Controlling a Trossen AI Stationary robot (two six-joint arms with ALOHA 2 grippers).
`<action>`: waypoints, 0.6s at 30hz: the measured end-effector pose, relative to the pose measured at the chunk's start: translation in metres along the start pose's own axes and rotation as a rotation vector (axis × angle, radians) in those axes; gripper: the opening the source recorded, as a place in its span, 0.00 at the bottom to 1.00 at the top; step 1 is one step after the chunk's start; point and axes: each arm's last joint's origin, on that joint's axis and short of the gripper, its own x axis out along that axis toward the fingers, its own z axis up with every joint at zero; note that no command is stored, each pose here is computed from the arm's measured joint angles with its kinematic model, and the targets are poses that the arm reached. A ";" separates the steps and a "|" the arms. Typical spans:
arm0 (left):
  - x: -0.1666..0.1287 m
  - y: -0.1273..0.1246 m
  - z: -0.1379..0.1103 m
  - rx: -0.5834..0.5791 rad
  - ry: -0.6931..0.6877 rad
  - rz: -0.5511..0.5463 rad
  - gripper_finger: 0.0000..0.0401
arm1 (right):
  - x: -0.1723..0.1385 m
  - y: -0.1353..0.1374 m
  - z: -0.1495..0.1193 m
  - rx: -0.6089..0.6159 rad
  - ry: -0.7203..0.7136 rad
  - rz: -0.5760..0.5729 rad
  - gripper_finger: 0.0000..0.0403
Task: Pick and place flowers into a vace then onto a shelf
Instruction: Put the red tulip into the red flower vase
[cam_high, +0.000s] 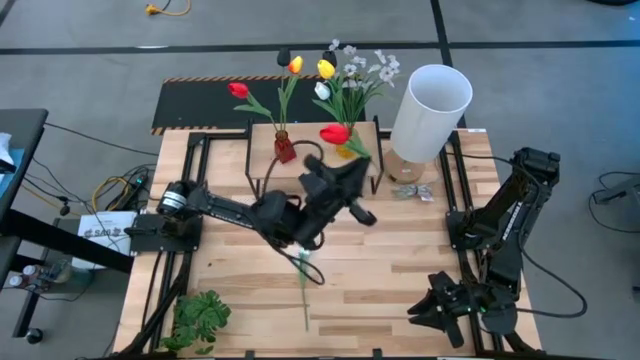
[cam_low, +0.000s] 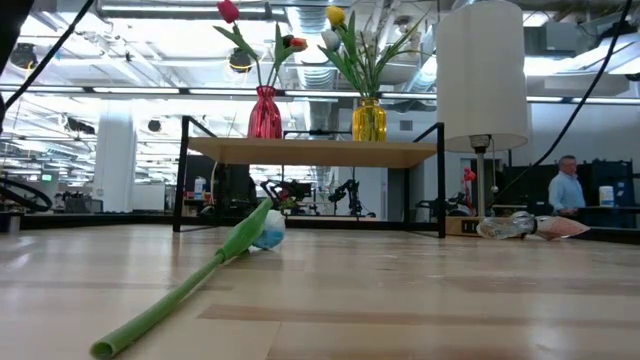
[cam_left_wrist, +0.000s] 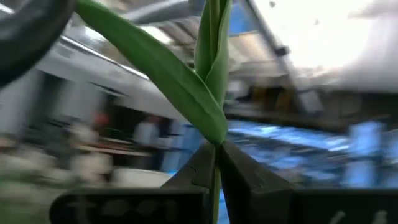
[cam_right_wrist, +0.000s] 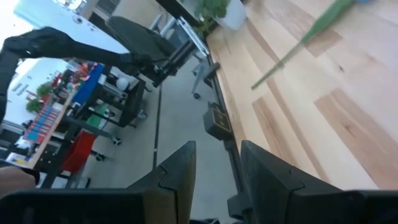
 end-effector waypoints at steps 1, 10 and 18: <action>-0.003 -0.001 0.004 0.061 0.004 0.048 0.00 | 0.000 0.001 0.001 -0.007 -0.011 0.006 0.29; -0.004 0.022 0.040 0.472 0.144 0.448 0.00 | 0.006 0.000 0.007 -0.026 -0.039 -0.008 0.29; 0.013 0.059 0.056 0.508 0.123 0.575 0.00 | 0.009 0.000 0.011 -0.003 -0.055 -0.003 0.29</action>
